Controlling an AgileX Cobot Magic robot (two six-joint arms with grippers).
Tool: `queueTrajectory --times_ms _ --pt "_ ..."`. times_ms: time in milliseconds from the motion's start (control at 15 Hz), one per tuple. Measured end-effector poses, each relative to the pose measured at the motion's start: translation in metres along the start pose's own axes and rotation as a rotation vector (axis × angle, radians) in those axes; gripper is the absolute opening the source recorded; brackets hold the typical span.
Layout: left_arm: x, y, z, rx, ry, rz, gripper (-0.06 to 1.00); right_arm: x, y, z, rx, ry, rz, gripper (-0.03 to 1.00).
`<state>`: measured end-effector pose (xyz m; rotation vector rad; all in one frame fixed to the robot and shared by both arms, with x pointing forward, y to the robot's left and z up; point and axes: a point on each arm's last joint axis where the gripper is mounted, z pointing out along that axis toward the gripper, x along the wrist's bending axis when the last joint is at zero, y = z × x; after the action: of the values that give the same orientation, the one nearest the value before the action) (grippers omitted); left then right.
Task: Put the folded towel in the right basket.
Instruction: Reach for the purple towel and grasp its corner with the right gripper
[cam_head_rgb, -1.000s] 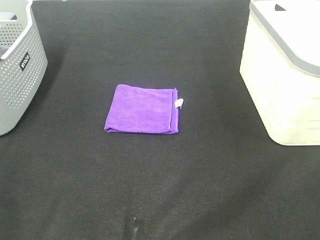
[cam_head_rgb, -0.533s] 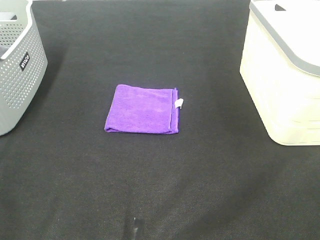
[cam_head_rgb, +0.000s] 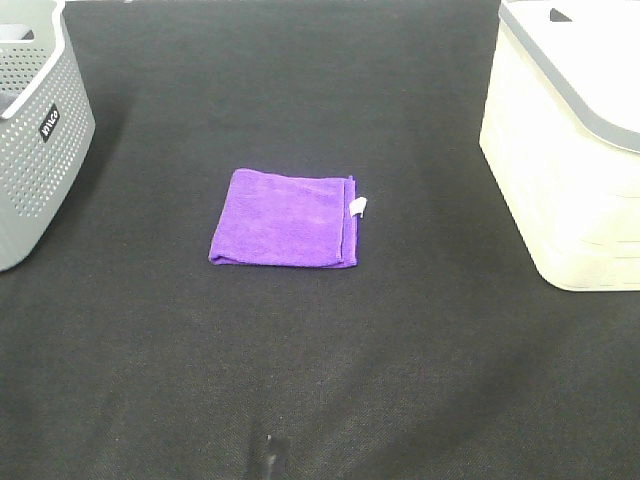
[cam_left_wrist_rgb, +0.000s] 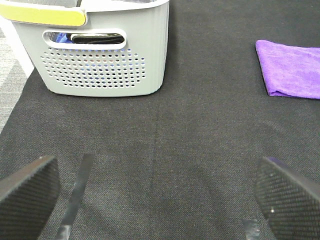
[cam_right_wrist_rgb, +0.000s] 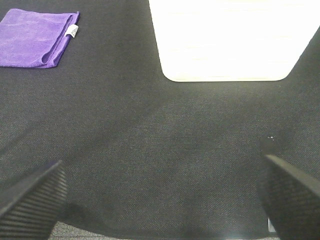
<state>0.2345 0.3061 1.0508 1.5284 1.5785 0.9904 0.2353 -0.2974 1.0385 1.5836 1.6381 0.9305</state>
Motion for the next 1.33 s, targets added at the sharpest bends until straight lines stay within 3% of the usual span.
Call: queueTrajectory --times_ms 1333 --pt "0.0000 0.0000 0.0000 0.000 0.000 0.000 0.99 0.0000 0.0000 0.0000 0.000 0.000 0.000 0.98"
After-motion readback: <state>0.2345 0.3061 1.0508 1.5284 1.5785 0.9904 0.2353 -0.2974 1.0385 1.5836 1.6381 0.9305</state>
